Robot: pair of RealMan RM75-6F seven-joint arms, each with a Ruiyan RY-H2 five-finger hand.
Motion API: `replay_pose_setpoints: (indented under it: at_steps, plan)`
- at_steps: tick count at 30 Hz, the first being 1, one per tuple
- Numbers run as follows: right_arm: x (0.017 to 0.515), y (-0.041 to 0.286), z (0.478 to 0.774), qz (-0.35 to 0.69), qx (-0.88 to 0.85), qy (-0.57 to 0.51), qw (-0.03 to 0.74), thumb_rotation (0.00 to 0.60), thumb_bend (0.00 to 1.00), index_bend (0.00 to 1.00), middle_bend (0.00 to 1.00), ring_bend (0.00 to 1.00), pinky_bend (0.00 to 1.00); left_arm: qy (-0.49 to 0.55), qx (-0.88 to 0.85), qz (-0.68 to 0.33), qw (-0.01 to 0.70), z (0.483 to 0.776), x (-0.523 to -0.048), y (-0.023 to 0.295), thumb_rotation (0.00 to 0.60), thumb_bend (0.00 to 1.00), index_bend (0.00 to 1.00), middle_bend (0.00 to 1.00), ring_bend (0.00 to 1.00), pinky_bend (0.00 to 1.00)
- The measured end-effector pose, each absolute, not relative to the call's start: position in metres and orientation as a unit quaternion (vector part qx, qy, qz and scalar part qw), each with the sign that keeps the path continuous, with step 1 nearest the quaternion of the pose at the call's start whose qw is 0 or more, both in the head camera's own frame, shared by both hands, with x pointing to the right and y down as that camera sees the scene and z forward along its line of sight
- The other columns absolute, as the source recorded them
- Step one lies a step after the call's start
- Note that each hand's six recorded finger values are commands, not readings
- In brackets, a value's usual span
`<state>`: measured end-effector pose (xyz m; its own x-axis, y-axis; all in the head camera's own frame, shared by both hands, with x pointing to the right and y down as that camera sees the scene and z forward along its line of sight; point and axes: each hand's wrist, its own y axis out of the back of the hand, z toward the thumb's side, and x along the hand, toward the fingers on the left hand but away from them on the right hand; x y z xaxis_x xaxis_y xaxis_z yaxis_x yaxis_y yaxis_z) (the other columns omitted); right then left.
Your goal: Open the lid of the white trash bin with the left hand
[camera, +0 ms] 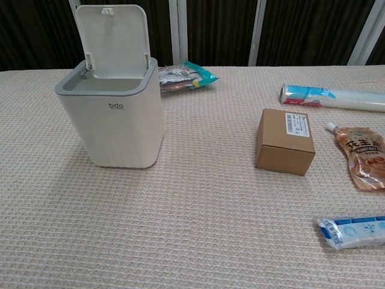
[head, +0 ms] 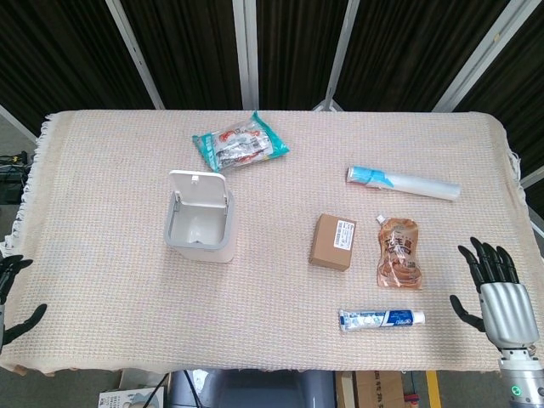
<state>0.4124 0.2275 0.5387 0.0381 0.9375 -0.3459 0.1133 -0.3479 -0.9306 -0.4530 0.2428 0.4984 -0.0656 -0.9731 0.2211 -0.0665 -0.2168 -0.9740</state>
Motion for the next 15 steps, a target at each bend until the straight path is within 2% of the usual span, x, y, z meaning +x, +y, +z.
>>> replay_pose_setpoints:
  at_steps: [15]
  plan:
    - [0.4108, 0.2286, 0.5421, 0.547, -0.615, -0.423, 0.379, 0.6, 0.3, 0.12, 0.01, 0.03, 0.02, 0.471, -0.554, -0.555, 0.404, 0.4977, -0.4535, 0.2444, 0.6, 0.26, 0.26, 0.21, 0.12, 0.05]
